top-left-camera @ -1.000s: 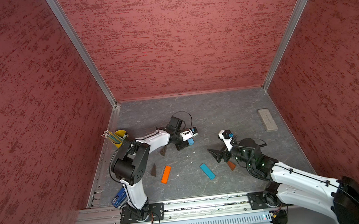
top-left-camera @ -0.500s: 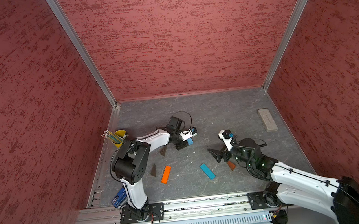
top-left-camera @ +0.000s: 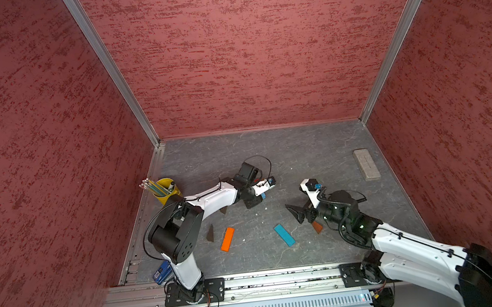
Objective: Assemble a small pinwheel with building blocks
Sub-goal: Place the building block at the center of the board, then assemble the building block at the center of the board.
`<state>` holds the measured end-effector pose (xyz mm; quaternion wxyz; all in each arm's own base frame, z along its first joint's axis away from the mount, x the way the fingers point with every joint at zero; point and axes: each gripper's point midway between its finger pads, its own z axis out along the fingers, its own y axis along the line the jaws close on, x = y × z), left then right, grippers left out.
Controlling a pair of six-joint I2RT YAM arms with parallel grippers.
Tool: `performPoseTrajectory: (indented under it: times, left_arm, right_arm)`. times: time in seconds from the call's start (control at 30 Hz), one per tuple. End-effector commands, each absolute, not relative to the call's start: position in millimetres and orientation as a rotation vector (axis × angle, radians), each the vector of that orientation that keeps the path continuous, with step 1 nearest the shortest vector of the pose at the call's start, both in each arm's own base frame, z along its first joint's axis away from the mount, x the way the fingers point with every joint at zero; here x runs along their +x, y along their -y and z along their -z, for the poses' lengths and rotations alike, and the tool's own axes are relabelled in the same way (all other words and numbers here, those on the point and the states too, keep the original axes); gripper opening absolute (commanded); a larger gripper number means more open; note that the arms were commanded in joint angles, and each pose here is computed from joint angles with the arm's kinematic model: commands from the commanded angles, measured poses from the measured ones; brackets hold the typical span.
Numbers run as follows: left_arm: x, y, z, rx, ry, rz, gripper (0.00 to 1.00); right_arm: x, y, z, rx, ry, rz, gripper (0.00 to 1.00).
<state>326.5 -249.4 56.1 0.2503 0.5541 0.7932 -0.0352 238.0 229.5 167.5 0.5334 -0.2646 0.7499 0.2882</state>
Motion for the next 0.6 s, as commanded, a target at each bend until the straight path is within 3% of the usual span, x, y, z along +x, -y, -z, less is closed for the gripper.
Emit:
performPoseTrajectory:
  times: [0.0, 0.23, 0.57]
  left_arm:
    - [331, 235, -70, 1.281, -2.252, 0.050, 0.45]
    - [311, 222, -73, 0.959, -2.397, 0.125, 0.48]
    - [298, 230, -56, 0.807, -2.525, 0.199, 0.47]
  right_arm:
    - [237, -232, -169, -0.630, -1.769, -0.695, 0.99]
    - [237, -235, -165, -0.646, -1.778, -0.703, 0.99]
    - [237, -237, -164, -0.651, -1.778, -0.717, 0.99]
